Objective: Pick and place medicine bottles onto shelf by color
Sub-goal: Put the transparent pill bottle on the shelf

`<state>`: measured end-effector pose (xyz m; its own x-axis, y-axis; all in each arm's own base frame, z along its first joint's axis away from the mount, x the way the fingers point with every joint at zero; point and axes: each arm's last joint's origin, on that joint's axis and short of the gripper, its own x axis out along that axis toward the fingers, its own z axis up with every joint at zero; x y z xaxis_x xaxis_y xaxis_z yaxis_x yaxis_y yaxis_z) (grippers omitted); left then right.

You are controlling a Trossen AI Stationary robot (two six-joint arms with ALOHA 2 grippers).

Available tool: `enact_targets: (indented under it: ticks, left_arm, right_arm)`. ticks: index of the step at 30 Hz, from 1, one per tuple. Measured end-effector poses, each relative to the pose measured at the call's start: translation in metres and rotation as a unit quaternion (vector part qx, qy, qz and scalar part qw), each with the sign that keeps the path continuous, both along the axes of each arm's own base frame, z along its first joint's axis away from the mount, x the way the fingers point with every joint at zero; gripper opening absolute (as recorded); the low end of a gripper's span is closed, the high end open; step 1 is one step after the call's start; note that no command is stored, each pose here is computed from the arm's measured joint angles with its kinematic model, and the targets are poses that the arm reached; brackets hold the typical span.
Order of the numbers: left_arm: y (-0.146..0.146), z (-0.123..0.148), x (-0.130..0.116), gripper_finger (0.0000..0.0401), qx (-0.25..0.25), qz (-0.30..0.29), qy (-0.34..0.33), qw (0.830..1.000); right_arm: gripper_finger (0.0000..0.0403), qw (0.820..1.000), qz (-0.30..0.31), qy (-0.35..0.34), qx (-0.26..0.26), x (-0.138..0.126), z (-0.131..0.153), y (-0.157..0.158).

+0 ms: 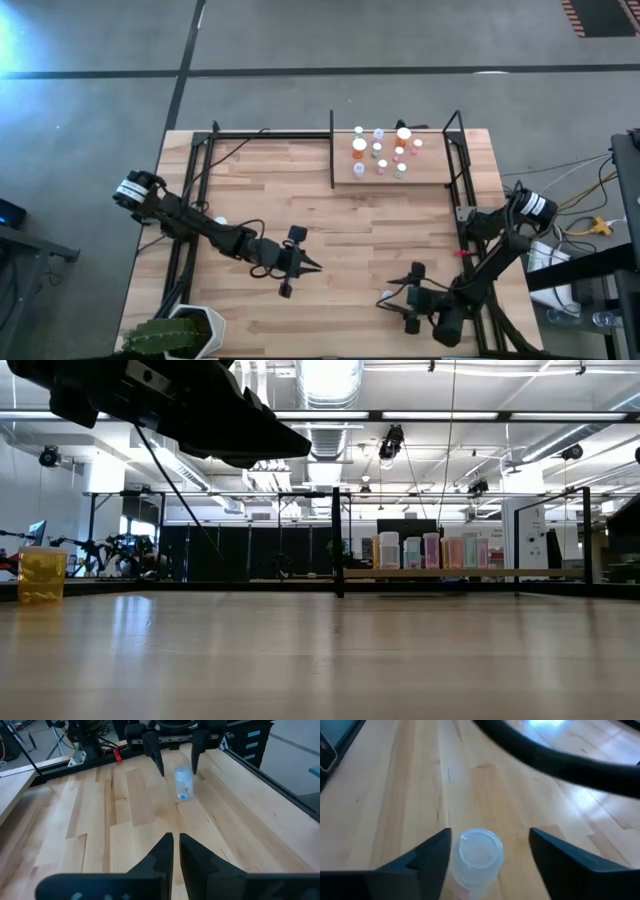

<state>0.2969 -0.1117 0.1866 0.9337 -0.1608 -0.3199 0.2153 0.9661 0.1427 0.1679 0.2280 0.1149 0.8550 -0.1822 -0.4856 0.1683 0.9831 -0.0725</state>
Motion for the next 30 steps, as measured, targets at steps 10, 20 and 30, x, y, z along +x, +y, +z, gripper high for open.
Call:
enact_targets:
  ticks: [10, 20, 30]
  left_arm:
    - [0.0, 0.0, 0.0, 0.0013, 0.001, 0.0, 0.001, 1.0]
    - [0.0, -0.001, 0.0, 0.0013, 0.001, 0.001, 0.002, 1.0]
    - [0.0, 0.0, 0.0, 0.0013, 0.0, 0.001, 0.0, 1.0]
  right_arm:
    - [0.0117, 1.0, -0.01, -0.001, 0.028, 0.0, 0.002, 0.0]
    - [0.0211, 0.999, -0.01, 0.013, 0.035, 0.0, -0.003, 0.0]
    - [0.0288, 0.97, -0.033, 0.03, 0.24, 0.001, 0.038, 0.007]
